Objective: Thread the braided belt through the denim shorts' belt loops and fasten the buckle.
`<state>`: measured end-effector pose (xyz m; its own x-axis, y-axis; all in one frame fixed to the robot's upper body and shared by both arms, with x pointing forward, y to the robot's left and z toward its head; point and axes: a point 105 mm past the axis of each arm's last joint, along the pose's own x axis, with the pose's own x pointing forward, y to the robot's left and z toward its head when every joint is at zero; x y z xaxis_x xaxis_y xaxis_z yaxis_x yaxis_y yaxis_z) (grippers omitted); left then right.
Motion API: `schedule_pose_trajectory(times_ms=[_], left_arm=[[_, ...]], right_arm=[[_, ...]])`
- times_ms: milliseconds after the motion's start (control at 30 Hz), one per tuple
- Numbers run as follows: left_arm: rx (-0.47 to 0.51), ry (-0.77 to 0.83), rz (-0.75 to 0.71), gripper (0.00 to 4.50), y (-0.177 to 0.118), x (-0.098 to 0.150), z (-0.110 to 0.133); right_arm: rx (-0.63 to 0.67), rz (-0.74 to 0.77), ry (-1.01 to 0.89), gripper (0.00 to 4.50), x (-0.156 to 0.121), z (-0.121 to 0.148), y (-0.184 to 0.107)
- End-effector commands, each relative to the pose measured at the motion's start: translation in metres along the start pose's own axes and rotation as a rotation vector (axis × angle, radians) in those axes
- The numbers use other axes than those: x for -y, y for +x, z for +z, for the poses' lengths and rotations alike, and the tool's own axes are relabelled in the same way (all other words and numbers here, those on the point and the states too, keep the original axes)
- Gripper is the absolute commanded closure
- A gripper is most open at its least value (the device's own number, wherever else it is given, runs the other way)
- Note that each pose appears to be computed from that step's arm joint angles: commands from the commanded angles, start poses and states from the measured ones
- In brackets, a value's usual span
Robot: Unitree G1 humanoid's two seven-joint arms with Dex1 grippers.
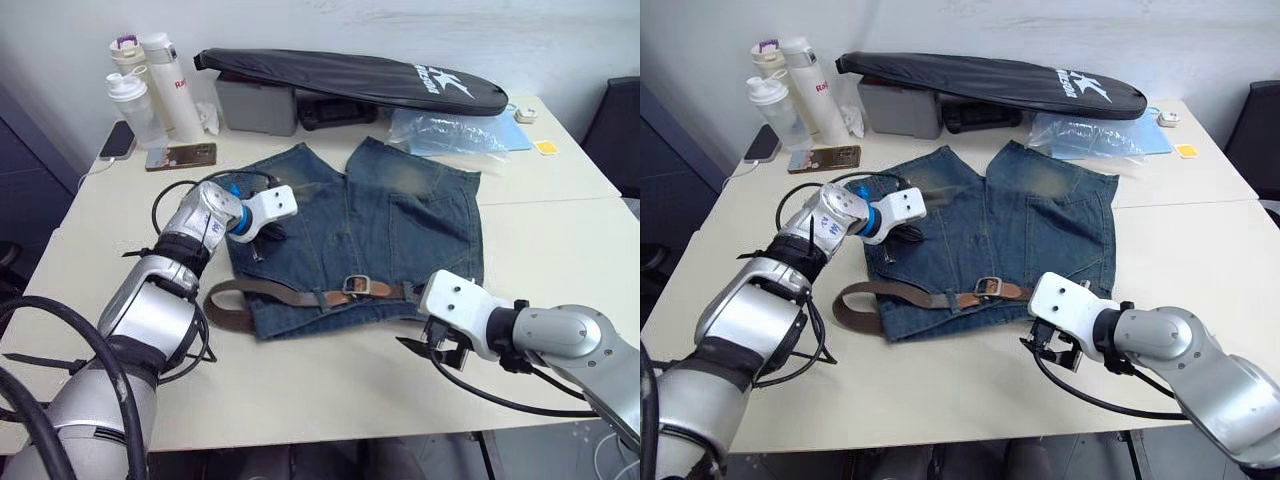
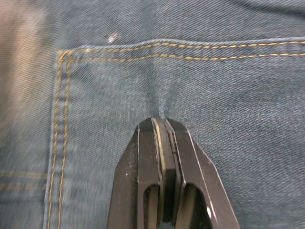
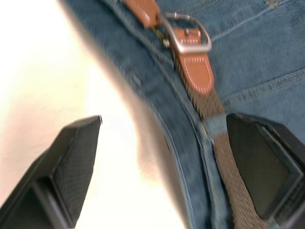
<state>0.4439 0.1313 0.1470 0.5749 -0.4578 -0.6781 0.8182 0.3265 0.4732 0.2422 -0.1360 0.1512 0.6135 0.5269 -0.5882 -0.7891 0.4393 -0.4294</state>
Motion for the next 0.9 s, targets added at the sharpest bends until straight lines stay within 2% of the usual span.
schedule_pose_trajectory(times_ms=[33, 300, 400, 667, 767, 900], left_arm=[[0.004, 0.023, 0.107, 4.47, -0.014, -0.023, 0.006], [0.029, -0.08, 0.041, 4.47, -0.01, -0.014, 0.001], [0.066, -0.146, 0.018, 3.55, -0.013, -0.013, 0.003], [0.221, -0.234, -0.022, 0.06, -0.045, -0.029, 0.026], [0.326, -0.207, -0.14, 0.06, -0.06, -0.02, 0.036], [0.28, -0.114, -0.251, 0.06, -0.048, 0.006, 0.017]], right_arm=[[0.019, -0.035, -0.024, 0.0, 0.004, 0.006, -0.003], [0.032, -0.039, -0.026, 0.0, 0.004, 0.009, -0.001], [0.04, -0.033, -0.032, 0.0, 0.004, 0.011, 0.0], [0.075, -0.006, -0.045, 0.0, 0.006, 0.02, 0.003], [0.128, 0.019, -0.05, 0.0, 0.004, 0.031, 0.009], [0.172, 0.023, -0.099, 0.0, 0.009, 0.046, 0.022]])
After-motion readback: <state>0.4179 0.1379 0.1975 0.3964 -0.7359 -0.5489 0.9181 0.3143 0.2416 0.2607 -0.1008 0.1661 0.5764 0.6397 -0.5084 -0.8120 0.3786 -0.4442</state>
